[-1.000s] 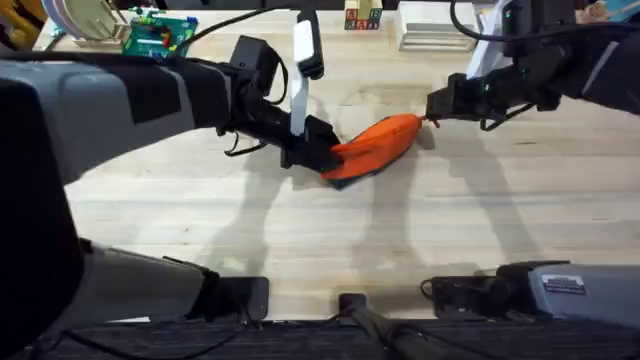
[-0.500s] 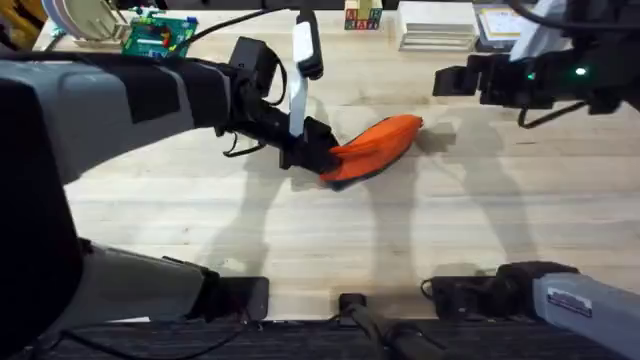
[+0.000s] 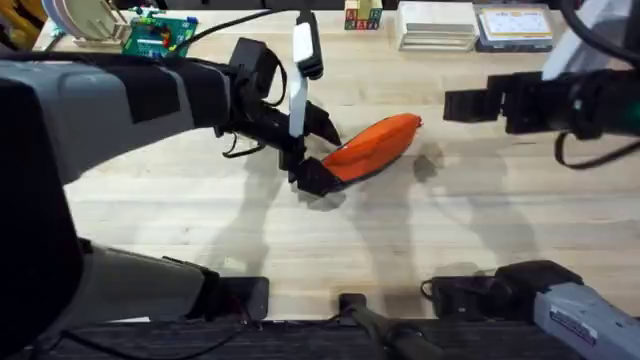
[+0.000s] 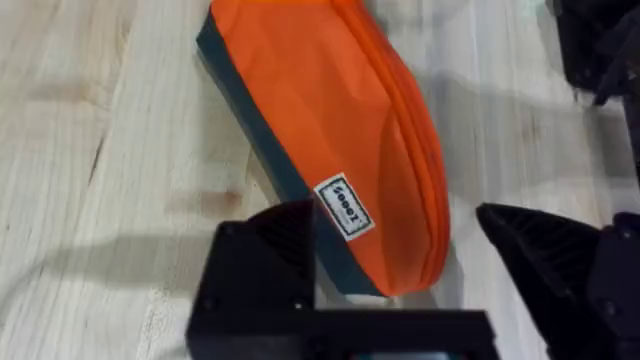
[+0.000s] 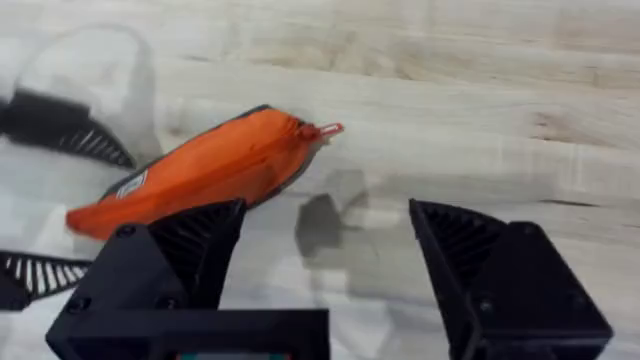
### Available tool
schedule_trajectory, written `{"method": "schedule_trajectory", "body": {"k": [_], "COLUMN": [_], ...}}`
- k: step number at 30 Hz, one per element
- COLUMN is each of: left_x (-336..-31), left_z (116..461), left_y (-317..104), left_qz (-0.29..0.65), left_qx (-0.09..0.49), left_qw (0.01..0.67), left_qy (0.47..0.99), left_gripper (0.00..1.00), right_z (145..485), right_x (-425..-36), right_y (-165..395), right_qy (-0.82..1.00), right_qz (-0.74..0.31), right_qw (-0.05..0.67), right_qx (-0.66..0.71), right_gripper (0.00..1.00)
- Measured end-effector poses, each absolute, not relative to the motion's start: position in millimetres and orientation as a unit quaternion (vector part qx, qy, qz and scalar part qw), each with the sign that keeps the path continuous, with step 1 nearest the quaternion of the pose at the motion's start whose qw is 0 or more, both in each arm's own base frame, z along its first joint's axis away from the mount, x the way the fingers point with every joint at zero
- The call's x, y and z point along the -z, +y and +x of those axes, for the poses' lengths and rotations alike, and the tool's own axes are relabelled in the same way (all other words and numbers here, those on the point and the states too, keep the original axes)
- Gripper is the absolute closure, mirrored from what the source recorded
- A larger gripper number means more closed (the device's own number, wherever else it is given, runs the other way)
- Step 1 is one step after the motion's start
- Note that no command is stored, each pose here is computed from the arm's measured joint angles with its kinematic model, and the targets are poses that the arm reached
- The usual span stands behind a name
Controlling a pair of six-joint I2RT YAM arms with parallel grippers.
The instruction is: Unzip the bag, pick up the pens from the table one at a time and place them inside, then zip the bag closed.
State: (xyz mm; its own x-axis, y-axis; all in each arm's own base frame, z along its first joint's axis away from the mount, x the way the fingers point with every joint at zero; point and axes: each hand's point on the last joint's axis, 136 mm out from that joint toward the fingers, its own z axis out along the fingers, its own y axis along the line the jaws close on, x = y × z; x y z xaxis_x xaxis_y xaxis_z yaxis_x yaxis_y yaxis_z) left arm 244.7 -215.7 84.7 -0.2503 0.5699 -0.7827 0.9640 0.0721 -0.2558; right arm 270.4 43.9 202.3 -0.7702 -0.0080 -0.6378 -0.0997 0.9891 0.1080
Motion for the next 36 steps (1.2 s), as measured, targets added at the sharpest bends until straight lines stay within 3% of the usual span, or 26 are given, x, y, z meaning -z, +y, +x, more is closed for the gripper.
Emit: {"method": "schedule_trajectory", "body": {"k": [12,19,26,36], "left_x": [-84.6,-92.1,-157.1,-224.3], "left_z": [244.3,254.1,277.8,250.8], "left_y": [-215.6,-213.5,-201.5,-162.8], "left_qz": [0.558,0.542,0.511,0.433], "left_qx": [0.391,0.373,0.296,0.208], "left_qw": [0.251,0.250,0.303,0.356], "left_qy": [0.688,0.710,0.748,0.801], "left_gripper": [0.006,0.006,0.006,0.006], "right_z": [225.8,215.6,214.4,214.0], "right_x": [-238.0,-238.3,-237.1,-239.5], "right_y": [39.9,38.6,38.6,38.5], "right_qy": [0.914,0.914,0.915,0.913], "right_qz": [-0.053,-0.060,-0.064,-0.067], "right_qw": [0.397,0.396,0.393,0.399], "right_qx": [-0.064,-0.061,-0.059,-0.058], "right_gripper": [0.003,0.003,0.003,0.003]}}
